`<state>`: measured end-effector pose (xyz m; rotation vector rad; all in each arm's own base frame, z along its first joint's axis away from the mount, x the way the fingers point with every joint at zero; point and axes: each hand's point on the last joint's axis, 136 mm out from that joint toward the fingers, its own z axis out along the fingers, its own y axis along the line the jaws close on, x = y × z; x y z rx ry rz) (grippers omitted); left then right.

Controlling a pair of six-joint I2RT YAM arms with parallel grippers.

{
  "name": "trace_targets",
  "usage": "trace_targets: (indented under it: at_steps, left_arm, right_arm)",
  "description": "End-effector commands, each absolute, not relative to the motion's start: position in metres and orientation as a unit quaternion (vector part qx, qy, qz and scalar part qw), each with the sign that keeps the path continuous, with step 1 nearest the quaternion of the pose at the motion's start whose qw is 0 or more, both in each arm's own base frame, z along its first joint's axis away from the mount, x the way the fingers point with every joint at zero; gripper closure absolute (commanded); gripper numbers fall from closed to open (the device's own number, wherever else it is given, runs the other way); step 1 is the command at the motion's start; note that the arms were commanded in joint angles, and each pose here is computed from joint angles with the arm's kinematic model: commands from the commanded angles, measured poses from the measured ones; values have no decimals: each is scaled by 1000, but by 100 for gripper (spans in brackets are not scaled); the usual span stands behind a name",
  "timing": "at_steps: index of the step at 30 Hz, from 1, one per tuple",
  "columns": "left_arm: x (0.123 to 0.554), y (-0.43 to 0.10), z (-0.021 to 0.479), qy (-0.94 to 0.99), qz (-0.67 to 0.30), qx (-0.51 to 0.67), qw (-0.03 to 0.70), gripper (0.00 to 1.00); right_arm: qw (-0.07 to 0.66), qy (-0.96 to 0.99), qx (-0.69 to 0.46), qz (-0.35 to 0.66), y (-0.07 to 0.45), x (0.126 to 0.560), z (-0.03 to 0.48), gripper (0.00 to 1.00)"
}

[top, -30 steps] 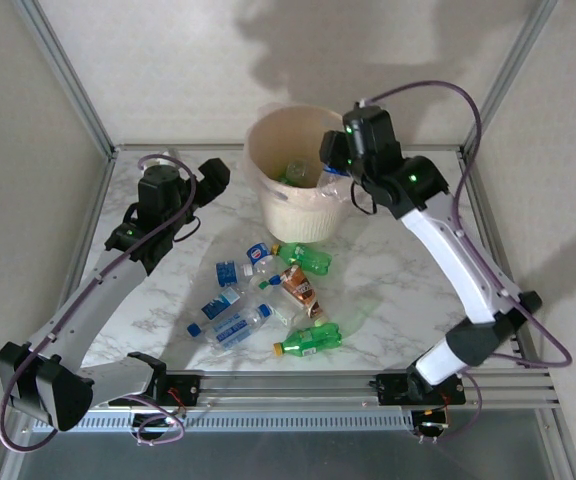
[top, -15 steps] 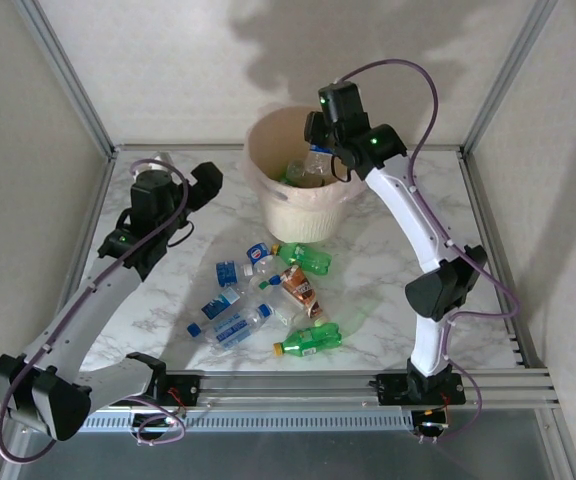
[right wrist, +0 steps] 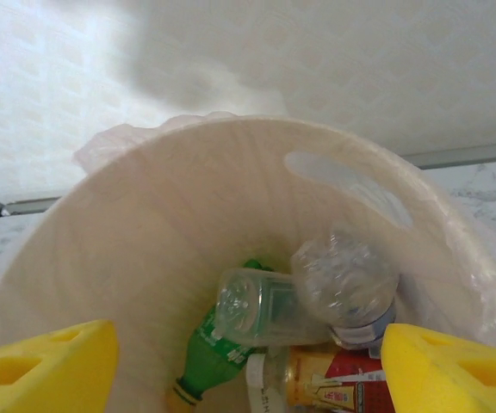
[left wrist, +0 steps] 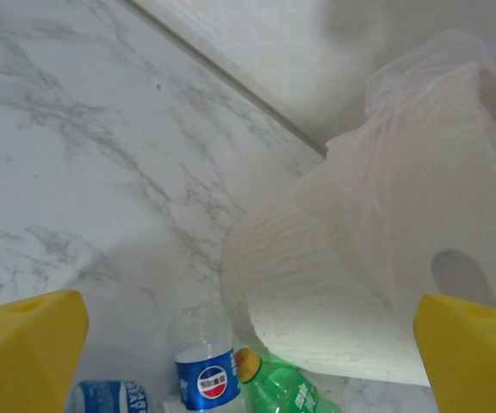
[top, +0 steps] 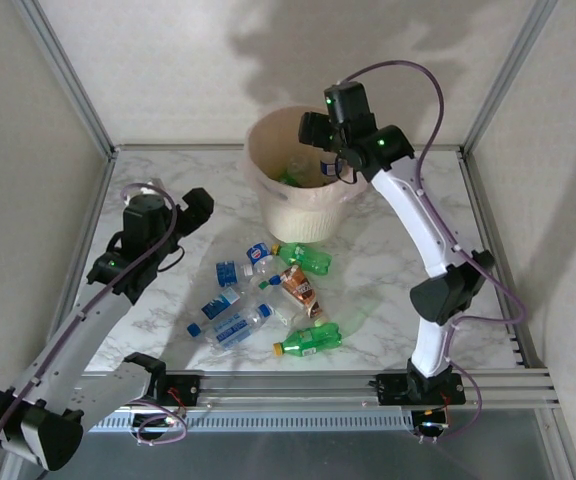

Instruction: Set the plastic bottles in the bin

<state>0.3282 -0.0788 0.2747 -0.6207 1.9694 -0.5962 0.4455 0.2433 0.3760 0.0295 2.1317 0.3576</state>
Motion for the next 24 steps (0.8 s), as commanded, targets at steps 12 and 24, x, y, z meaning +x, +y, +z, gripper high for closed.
trace_targets:
  at_steps: [12,24]
  left_arm:
    - [285,-66,209,840,-219,-297,397,5]
    - [255,-57,109,810,-230,-449,300,7]
  right_arm:
    - [445,862,-135,201,287,280,340,17]
    - [406,879,-156,197,298,262,277,15]
